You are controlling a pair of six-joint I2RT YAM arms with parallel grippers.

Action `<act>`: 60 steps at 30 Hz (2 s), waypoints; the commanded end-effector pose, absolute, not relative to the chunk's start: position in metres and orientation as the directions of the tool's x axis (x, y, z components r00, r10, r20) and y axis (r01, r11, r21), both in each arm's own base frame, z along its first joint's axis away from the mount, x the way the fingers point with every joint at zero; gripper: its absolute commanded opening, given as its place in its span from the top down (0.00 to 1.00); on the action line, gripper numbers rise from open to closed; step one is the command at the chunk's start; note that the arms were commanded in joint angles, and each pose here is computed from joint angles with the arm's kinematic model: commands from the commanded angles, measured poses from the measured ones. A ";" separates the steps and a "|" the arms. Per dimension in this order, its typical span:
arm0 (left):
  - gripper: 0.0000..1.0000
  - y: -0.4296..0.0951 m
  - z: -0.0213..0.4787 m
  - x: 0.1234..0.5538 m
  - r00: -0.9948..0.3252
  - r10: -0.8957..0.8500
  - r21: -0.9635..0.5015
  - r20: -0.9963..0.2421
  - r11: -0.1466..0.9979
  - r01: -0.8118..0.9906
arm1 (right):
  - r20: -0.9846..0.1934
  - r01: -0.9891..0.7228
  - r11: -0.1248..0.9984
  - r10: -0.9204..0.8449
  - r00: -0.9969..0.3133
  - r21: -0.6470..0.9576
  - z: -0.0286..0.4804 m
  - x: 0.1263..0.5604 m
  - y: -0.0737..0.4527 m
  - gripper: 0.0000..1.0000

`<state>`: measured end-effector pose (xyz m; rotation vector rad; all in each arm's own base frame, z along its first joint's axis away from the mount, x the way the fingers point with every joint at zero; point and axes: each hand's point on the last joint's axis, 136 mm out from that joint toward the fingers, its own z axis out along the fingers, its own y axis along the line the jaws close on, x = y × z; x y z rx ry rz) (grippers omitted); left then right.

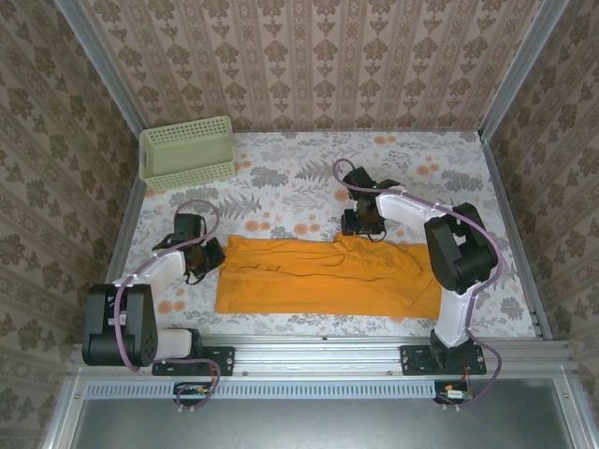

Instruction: Fold the inside-out t-shirt

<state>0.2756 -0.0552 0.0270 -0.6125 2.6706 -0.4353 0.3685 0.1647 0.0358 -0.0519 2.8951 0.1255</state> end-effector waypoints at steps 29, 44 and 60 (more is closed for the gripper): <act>0.98 -0.048 0.056 0.294 -0.813 -0.475 -0.408 -0.336 0.851 -0.329 | -0.524 0.147 0.989 0.139 -0.840 0.028 0.158 0.412 0.065 0.88; 0.97 -0.053 0.045 0.293 -0.833 -0.463 -0.403 -0.303 0.854 -0.328 | -0.445 0.103 0.987 0.148 -0.883 0.124 0.106 0.458 0.074 0.46; 0.98 -0.052 0.044 0.294 -0.831 -0.466 -0.398 -0.303 0.854 -0.334 | -0.300 0.044 0.996 0.020 -0.954 -0.072 0.025 0.436 0.093 0.50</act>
